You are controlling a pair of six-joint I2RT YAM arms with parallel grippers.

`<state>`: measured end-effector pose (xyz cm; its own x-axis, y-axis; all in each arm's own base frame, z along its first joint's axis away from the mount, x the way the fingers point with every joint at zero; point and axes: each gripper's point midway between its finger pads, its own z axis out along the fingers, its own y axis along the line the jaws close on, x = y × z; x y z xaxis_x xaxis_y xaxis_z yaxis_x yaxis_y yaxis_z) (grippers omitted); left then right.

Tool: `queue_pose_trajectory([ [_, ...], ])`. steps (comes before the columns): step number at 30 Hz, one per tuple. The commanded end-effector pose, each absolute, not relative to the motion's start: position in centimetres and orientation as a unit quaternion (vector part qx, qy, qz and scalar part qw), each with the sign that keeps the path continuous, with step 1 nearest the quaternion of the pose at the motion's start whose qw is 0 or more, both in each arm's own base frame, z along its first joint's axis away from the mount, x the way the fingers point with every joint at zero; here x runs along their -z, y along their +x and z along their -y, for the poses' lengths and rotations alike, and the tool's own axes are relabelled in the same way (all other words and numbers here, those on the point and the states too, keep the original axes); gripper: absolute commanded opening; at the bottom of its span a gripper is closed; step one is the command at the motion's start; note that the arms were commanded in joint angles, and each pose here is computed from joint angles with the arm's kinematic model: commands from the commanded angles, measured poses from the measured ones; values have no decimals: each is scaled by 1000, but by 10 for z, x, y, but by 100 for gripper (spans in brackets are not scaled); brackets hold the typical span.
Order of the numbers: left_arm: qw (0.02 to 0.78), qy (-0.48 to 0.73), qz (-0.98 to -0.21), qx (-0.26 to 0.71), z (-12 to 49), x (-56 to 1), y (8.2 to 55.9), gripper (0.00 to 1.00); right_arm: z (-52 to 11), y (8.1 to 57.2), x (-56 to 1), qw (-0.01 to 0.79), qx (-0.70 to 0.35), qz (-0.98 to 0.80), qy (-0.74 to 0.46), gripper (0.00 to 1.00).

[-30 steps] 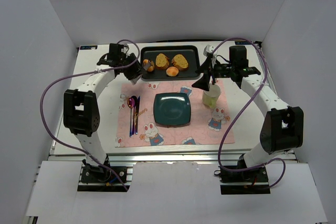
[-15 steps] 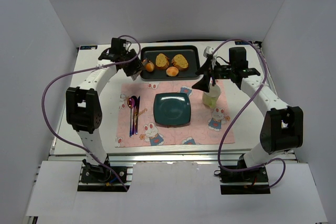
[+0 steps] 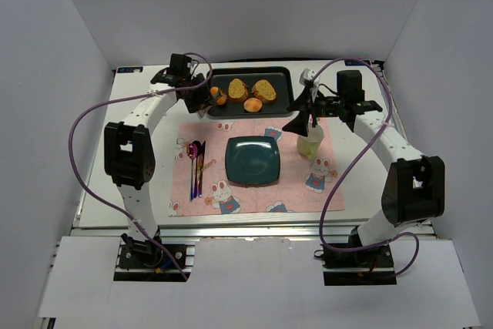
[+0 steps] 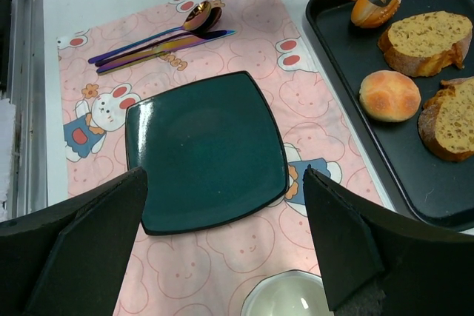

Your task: Place the bread

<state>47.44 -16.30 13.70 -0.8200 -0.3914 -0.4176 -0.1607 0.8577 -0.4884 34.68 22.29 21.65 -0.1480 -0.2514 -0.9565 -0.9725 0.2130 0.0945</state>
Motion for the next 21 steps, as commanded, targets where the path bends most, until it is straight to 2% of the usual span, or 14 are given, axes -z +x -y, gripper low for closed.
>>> queue_pose_trajectory([
  [1,274,-136,-927,215,167,-153,480,60,-222,342,-227,457,-412,-622,-484,89],
  [21,255,-141,-936,195,170,-140,483,64,-216,336,-225,458,-427,-617,-476,89],
])
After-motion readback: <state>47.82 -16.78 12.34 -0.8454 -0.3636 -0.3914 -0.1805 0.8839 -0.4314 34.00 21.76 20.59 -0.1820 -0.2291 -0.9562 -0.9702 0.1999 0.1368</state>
